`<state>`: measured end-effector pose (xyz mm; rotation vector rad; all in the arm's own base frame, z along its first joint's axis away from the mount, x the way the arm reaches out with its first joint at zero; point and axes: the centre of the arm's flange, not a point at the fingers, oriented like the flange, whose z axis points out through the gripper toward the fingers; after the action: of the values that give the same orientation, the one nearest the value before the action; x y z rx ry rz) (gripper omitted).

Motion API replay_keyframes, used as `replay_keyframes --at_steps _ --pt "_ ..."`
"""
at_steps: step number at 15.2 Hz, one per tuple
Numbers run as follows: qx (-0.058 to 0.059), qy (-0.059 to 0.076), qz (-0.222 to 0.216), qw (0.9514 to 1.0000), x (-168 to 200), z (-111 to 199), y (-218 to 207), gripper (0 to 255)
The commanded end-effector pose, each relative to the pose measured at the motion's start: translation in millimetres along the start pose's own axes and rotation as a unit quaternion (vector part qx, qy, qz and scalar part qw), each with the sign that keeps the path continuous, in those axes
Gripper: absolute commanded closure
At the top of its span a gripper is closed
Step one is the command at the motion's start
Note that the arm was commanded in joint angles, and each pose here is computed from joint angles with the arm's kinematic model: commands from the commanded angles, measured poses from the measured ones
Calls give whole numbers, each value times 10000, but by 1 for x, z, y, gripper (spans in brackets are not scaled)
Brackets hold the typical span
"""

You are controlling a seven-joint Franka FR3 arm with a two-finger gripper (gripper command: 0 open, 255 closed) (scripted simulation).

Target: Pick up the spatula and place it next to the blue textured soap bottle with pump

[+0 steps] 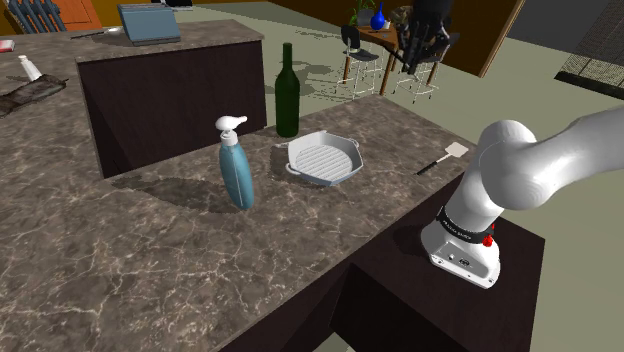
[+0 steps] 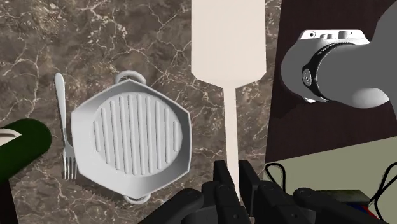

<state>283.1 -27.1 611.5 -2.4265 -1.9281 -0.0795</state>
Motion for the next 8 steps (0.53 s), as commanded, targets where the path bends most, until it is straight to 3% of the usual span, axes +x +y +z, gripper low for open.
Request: replay_keyframes --at_steps 1,8 --pt "0 3 5 10000 27 3 0 255" --pt "0 3 5 10000 119 9 5 255"
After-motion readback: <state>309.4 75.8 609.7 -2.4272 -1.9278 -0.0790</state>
